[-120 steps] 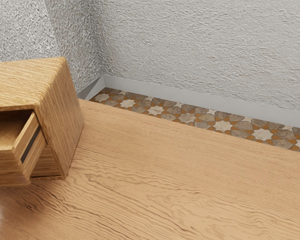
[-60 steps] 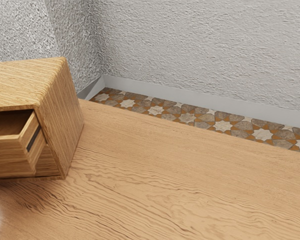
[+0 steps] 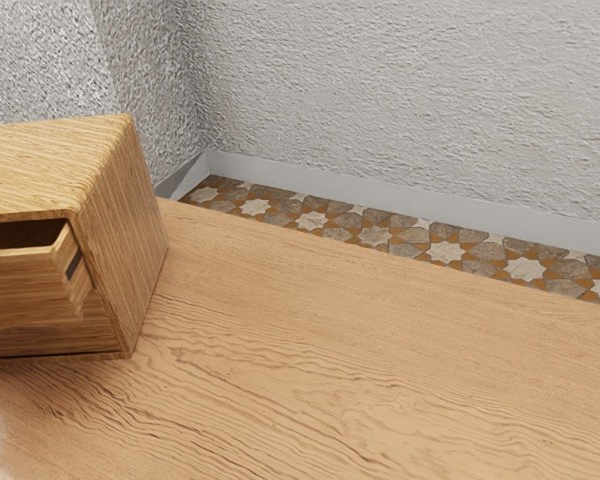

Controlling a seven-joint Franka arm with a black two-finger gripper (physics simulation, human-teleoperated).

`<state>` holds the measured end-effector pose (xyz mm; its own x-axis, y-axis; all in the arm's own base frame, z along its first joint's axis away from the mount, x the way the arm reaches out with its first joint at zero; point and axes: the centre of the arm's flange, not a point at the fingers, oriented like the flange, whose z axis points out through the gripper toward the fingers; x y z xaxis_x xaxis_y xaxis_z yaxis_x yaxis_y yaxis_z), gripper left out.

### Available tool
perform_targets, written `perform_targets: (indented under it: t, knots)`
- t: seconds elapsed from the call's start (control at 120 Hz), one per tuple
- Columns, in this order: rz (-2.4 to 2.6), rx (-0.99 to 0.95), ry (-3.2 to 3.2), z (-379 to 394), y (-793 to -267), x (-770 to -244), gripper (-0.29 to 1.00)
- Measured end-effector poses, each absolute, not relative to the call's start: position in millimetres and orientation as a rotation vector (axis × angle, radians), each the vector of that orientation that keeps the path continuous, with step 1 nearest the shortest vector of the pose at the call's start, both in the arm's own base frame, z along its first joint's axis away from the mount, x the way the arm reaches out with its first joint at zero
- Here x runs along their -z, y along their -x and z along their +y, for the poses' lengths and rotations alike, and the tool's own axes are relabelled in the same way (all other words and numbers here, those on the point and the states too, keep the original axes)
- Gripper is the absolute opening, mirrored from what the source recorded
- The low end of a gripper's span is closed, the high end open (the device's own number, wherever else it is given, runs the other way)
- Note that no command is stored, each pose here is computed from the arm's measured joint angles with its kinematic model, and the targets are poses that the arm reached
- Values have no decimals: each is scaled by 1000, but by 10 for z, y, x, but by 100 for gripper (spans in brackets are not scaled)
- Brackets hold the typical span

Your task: Push the drawer handle with one arm to close the drawer

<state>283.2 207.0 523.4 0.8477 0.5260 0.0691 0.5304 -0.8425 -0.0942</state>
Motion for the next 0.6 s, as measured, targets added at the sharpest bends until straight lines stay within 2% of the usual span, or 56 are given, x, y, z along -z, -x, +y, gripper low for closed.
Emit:
perform_targets:
  t: [0.6]
  knots:
    - [-797,115,2932,2247,-3192,-5244,-8]
